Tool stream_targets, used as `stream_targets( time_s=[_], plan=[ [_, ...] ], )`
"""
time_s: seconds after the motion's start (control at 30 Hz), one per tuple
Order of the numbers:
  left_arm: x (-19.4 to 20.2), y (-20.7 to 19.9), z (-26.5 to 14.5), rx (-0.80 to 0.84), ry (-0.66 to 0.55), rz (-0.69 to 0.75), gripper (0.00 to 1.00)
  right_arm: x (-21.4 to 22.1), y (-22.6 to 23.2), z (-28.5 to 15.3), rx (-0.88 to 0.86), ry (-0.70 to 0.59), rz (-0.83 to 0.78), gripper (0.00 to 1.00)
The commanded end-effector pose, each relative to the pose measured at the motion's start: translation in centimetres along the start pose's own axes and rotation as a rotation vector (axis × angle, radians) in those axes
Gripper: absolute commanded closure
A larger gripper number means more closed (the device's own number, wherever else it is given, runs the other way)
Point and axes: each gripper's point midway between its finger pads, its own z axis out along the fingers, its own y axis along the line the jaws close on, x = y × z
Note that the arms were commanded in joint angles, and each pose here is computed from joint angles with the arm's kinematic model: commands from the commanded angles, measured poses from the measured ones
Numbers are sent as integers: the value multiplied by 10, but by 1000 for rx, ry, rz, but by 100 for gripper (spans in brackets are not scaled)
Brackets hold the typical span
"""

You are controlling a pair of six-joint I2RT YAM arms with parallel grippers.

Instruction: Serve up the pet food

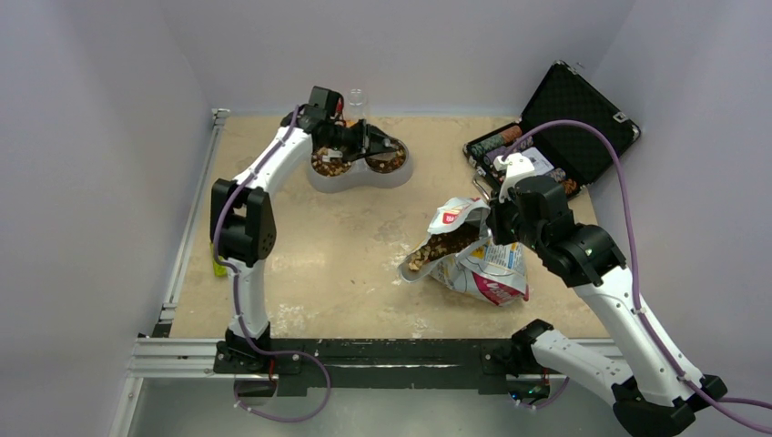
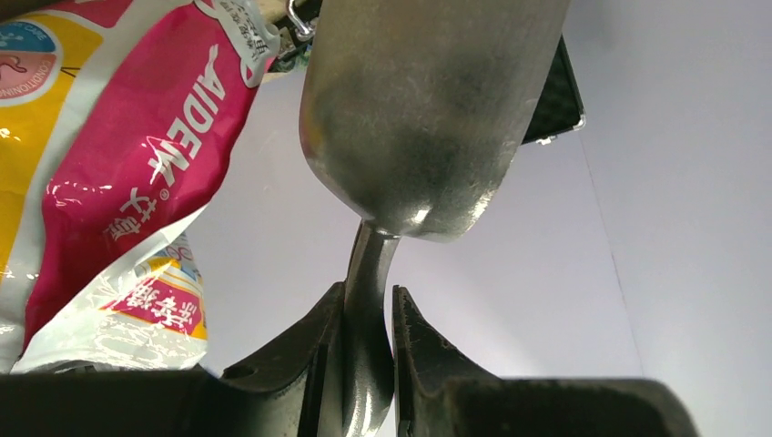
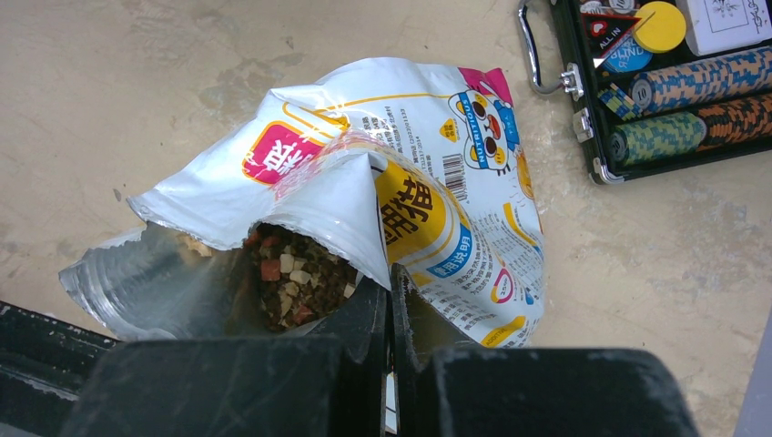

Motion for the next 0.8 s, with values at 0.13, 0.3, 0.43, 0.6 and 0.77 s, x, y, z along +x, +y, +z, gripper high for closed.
stream_targets(
  time_s=[0.13,0.3,0.43,0.6,0.77],
  plan=[
    [-3,18,-1,-24,16,-13,100,-26,-10,-8,40,-105,16,100],
    [1,8,0,-8,22,9,100,-27,-9,-10,36,-108,15,100],
    [19,-5,-10,15,29,72,100,-30,-9,-12,33,-114,13,100],
    [31,8,-26,14,-5,180,100,-30,-4,-12,9,-117,17,100],
    [21,65,-28,-92,-52,359,100,-33,4,-12,-37,-121,25,100]
  ],
)
